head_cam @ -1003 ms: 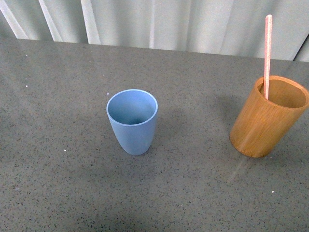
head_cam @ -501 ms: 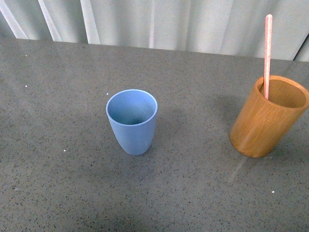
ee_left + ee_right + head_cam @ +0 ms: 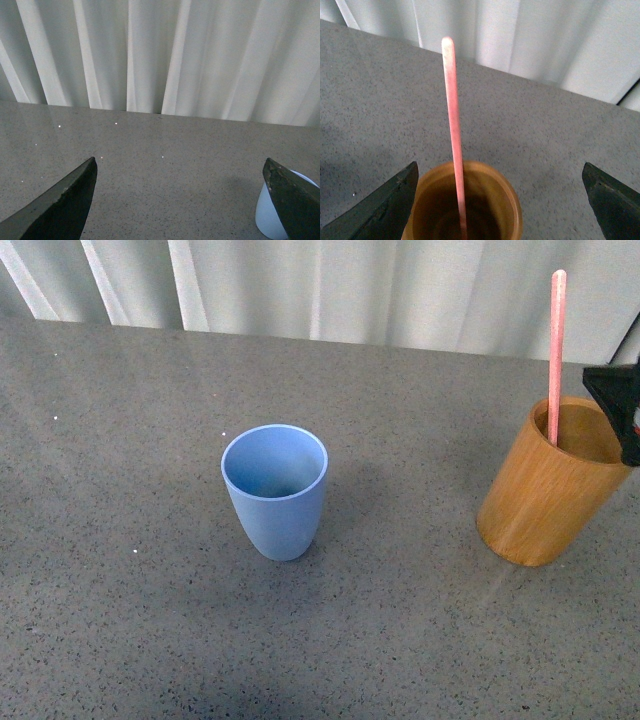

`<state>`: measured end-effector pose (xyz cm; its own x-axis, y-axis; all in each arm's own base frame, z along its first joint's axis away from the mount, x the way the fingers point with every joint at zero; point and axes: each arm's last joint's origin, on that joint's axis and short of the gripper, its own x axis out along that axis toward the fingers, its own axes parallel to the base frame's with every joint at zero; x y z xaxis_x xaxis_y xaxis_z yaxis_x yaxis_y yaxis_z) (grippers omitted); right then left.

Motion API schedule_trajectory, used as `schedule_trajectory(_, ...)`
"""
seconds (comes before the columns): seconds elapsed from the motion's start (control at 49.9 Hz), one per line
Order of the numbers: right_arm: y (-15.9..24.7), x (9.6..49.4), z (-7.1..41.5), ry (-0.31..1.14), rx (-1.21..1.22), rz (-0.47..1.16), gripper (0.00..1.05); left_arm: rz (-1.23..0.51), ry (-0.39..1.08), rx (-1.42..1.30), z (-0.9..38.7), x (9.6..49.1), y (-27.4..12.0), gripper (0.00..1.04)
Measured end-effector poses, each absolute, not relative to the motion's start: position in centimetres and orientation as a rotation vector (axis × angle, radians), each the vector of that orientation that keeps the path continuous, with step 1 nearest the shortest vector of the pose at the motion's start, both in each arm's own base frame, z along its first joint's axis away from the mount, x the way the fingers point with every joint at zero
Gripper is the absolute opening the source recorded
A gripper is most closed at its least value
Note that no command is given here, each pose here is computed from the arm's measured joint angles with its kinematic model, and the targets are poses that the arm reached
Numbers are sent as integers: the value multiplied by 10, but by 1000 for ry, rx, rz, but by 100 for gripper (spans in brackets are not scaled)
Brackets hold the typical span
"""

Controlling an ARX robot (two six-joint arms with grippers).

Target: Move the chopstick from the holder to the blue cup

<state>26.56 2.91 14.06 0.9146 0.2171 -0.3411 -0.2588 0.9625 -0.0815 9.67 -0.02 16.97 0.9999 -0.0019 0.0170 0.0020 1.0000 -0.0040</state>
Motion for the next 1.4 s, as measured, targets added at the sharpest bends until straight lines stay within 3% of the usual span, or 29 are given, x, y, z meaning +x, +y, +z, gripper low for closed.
schedule_trajectory(0.221, 49, 300, 139, 318, -118, 284, 95, -2, -17, -4, 170, 97, 0, 98)
schedule_trajectory(0.481, 62, 314, 129, 319, -93, 301, 95, -2, -17, -4, 170, 97, 0, 98)
schedule_trajectory(0.582, 64, 315, 127, 315, -91, 299, 82, -2, -17, -4, 170, 97, 0, 98)
schedule_trajectory(0.682, 66, 315, 128, 297, -92, 301, 59, -2, -17, -4, 170, 97, 0, 98)
schedule_trajectory(1.003, 60, 311, 134, 277, -94, 278, 4, -2, -17, -4, 170, 97, 0, 98)
schedule_trajectory(1.404, 63, 289, 162, 198, -69, 296, 2, -2, -17, -4, 170, 97, 0, 98)
